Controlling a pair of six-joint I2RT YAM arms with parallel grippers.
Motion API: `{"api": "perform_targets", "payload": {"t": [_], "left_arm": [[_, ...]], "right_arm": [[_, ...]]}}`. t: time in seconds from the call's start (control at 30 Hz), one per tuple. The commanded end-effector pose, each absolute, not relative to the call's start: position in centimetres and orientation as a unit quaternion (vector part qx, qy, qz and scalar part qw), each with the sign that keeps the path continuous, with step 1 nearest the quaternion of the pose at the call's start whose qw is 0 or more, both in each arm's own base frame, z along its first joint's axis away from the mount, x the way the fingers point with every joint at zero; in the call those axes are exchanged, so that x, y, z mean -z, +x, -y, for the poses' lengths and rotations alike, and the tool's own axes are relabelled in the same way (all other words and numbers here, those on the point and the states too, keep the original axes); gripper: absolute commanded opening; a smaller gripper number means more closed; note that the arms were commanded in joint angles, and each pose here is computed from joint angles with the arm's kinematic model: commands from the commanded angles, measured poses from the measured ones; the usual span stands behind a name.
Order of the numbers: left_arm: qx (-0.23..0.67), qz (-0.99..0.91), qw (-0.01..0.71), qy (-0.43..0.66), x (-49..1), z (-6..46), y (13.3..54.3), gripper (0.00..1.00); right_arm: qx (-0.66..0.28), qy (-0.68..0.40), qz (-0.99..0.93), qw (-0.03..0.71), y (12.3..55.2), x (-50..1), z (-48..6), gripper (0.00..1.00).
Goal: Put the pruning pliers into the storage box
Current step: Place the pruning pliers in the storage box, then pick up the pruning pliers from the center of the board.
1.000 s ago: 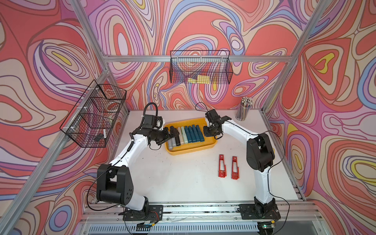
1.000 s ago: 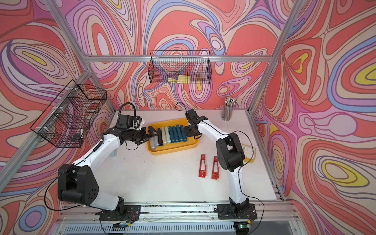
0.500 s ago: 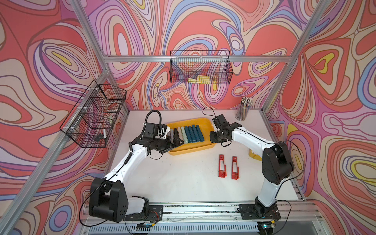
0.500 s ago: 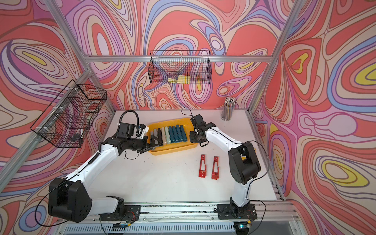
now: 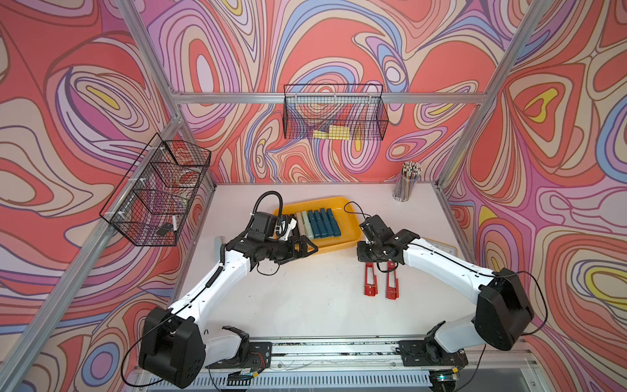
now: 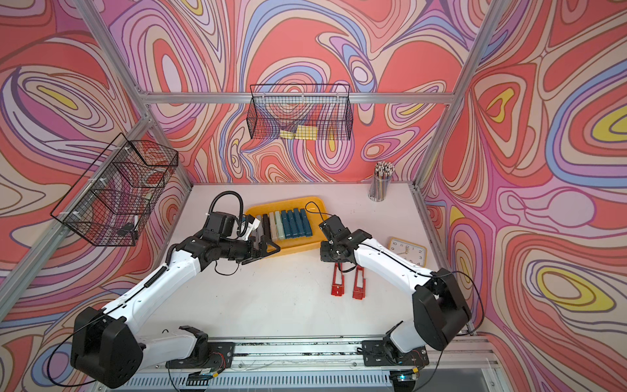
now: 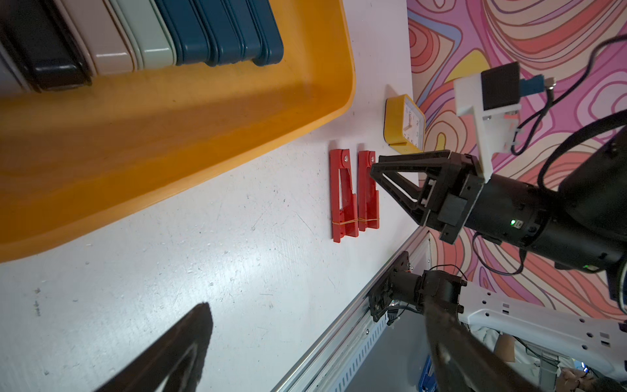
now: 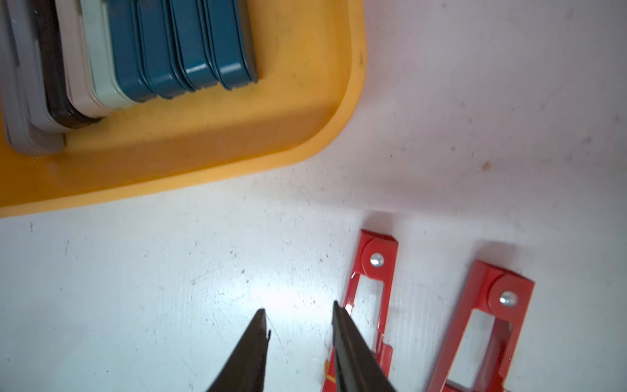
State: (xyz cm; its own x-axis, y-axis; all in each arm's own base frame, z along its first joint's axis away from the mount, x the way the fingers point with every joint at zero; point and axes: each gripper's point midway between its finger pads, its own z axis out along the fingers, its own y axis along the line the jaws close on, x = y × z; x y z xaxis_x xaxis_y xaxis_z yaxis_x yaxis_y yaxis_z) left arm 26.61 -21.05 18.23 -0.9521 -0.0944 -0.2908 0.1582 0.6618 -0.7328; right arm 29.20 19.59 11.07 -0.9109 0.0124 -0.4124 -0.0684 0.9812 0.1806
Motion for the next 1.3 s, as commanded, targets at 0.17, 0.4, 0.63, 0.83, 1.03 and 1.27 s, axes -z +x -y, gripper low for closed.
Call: {"api": "perform_targets", "payload": {"t": [0.17, 0.4, 0.63, 0.83, 1.03, 1.27], "left_arm": [[0.416, -0.897, 0.149, 0.027, -18.3, 21.2, 25.4, 0.99], [0.405, -0.902, 0.145, 0.039, -18.1, 21.1, 25.2, 0.99], [0.409, -0.9, 0.147, 0.031, -17.9, 21.2, 25.4, 0.99], [0.408, -0.9, 0.151, 0.031, -18.2, 21.1, 25.5, 0.99], [0.405, -0.902, 0.149, 0.031, -18.0, 21.1, 25.7, 0.99], [0.404, -0.902, 0.148, 0.029, -17.9, 21.1, 25.8, 0.99]], "right_arm": [[-0.072, 0.037, -0.975, 0.206, 26.2, -8.7, -19.3, 0.38], [-0.068, 0.057, -0.974, 0.208, 25.4, -7.6, -18.7, 0.38], [-0.065, 0.056, -0.976, 0.201, 25.3, -6.4, -18.9, 0.35], [-0.055, 0.062, -0.977, 0.197, 25.2, -5.3, -18.5, 0.34], [-0.05, 0.062, -0.978, 0.193, 25.2, -4.5, -18.5, 0.33], [-0.041, 0.059, -0.98, 0.186, 25.3, -3.7, -18.5, 0.3]]}}
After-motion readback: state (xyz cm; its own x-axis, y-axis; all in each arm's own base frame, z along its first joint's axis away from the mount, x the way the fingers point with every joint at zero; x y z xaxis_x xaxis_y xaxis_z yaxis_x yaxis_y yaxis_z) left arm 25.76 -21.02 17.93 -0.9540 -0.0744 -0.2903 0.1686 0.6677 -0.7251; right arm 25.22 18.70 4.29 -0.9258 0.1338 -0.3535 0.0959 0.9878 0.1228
